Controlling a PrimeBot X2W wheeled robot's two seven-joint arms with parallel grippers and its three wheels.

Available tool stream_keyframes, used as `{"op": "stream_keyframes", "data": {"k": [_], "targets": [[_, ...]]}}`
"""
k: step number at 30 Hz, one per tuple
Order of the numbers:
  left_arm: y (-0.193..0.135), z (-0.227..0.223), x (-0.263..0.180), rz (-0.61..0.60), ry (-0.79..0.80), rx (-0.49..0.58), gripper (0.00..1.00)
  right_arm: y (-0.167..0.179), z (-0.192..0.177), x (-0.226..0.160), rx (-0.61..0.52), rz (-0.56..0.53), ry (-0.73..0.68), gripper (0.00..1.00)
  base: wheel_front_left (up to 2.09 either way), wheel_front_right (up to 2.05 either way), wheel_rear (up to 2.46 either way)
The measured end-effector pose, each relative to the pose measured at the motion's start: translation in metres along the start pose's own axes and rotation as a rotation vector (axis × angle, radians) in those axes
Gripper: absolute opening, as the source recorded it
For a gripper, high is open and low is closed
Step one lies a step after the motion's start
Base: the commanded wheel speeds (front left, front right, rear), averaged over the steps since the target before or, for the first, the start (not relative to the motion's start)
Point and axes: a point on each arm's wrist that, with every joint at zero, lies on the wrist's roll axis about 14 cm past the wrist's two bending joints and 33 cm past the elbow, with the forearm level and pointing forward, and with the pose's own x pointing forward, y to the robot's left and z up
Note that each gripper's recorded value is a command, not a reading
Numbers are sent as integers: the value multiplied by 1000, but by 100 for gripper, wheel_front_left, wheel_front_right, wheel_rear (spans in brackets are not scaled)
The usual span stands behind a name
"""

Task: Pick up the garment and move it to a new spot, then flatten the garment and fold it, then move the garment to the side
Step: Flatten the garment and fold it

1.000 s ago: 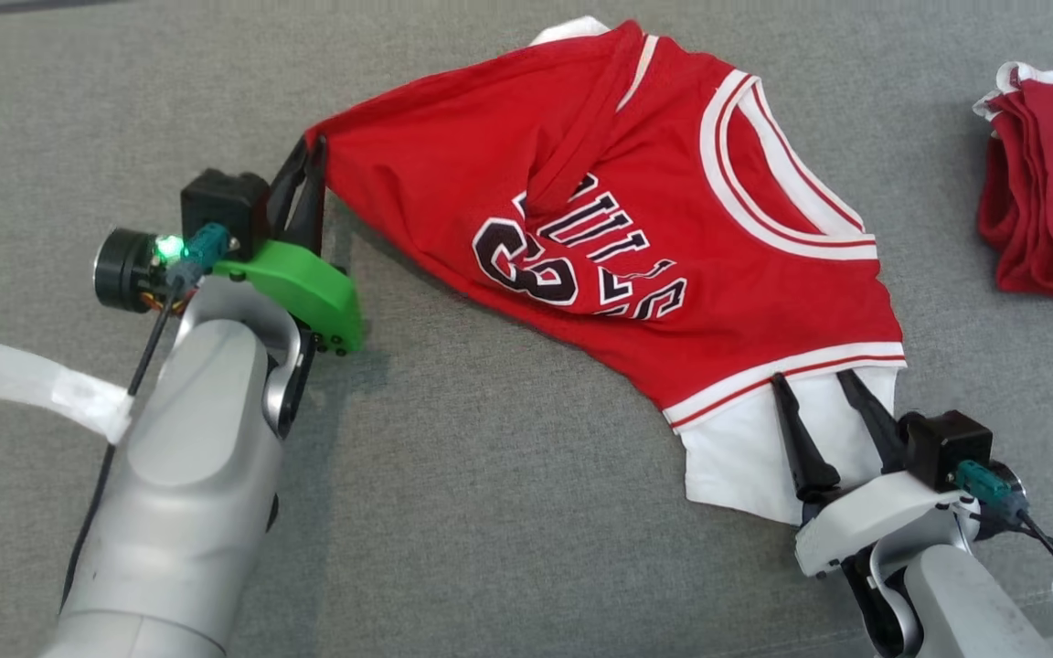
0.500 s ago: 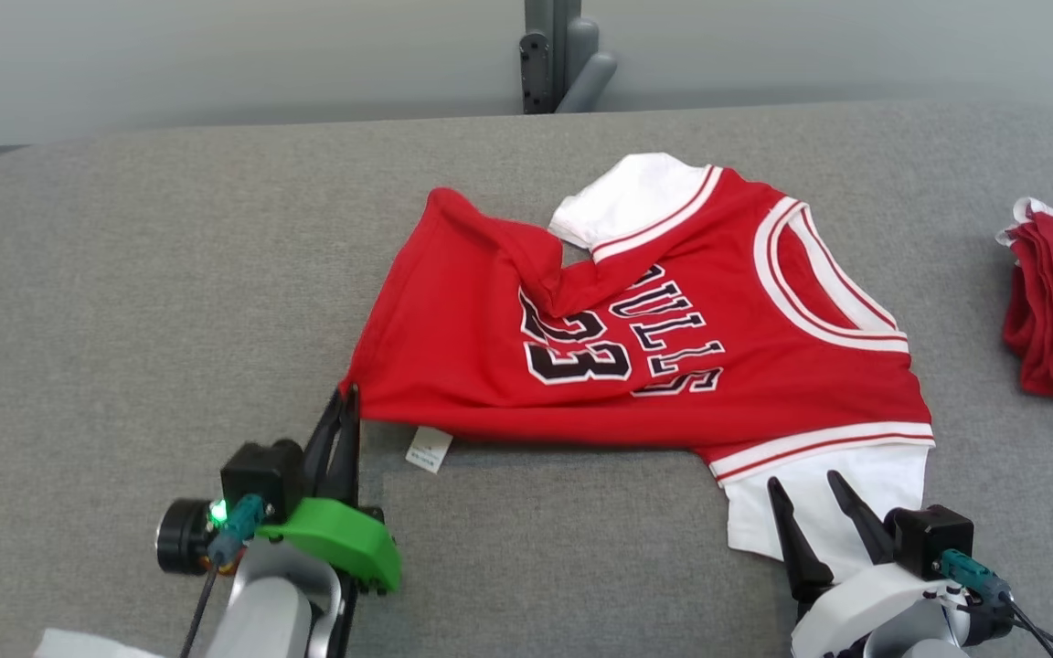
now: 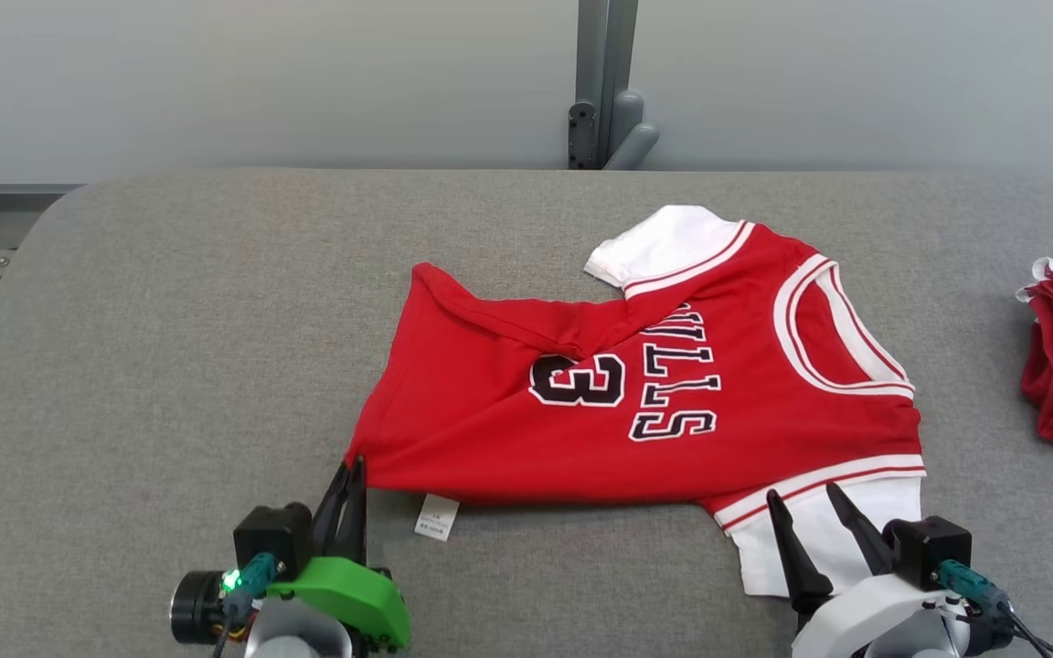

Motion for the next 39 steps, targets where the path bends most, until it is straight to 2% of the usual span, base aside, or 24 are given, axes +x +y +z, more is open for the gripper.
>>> {"op": "stream_keyframes", "data": {"k": [5, 12, 13, 14, 15, 23, 31, 39], "targets": [[4, 9, 27, 13, -1, 30, 0, -10, 2, 3, -10, -17, -3, 100, 0, 0, 0], [4, -7, 68, 18, 87, 59, 0, -32, 1, 2, -14, -71, 6, 100, 0, 0, 0], [2, -8, 73, 15, 95, 57, 18, -35, 0, 0, -12, -81, 8, 100, 0, 0, 0], [0, -10, 78, 9, 104, 60, 49, -38, -1, -1, -10, -92, 10, 100, 0, 0, 0], [-3, -11, 83, 5, 110, 58, 100, -42, -2, -3, -9, -104, 12, 100, 0, 0, 0], [-7, 3, 93, 9, 67, 42, 100, -57, 3, -17, 1, -163, -8, 100, 0, 0, 0], [19, 13, 52, 61, 3, 60, 100, -47, 23, -24, -7, -154, -81, 100, 0, 0, 0], [28, 11, 5, 56, -31, 82, 100, -44, 43, -31, -32, -165, -152, 100, 0, 0, 0]]}}
